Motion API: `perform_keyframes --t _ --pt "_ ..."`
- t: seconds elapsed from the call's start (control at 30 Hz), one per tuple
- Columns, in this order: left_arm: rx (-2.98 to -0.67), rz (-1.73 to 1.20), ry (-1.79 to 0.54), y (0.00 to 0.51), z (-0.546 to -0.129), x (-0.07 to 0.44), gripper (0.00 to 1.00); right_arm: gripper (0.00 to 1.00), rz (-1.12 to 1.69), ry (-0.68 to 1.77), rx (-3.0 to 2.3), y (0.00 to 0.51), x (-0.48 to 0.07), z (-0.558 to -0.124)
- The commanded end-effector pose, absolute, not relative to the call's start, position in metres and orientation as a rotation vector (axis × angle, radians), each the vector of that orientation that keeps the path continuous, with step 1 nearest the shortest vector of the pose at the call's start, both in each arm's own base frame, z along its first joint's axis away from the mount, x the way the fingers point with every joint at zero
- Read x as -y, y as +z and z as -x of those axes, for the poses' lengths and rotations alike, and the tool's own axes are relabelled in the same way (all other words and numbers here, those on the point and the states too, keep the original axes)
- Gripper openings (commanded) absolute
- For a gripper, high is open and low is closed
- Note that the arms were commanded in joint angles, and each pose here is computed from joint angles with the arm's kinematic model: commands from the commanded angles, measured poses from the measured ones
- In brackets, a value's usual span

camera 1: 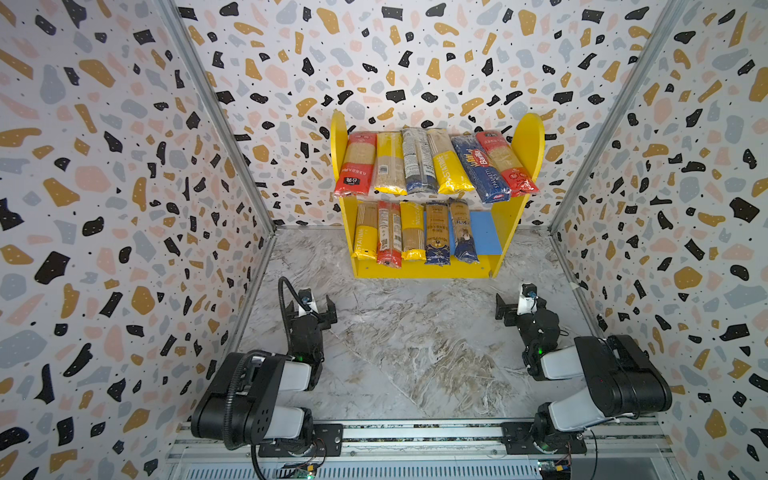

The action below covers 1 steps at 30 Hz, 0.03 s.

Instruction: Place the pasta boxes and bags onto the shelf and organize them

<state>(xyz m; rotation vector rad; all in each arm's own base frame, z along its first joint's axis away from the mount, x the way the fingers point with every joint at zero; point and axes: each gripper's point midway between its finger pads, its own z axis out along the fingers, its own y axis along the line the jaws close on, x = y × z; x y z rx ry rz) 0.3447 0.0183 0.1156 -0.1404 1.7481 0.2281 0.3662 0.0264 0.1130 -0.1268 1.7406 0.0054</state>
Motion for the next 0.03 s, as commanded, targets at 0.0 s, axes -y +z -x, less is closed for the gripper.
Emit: perform_keyframes --t 0.0 --pt "-1.681 0.151 0.220 0.1345 -0.3505 -0.0195 0.99 0.99 0.136 0.001 -1.707 0.1232 -0.0268 -0.3698"
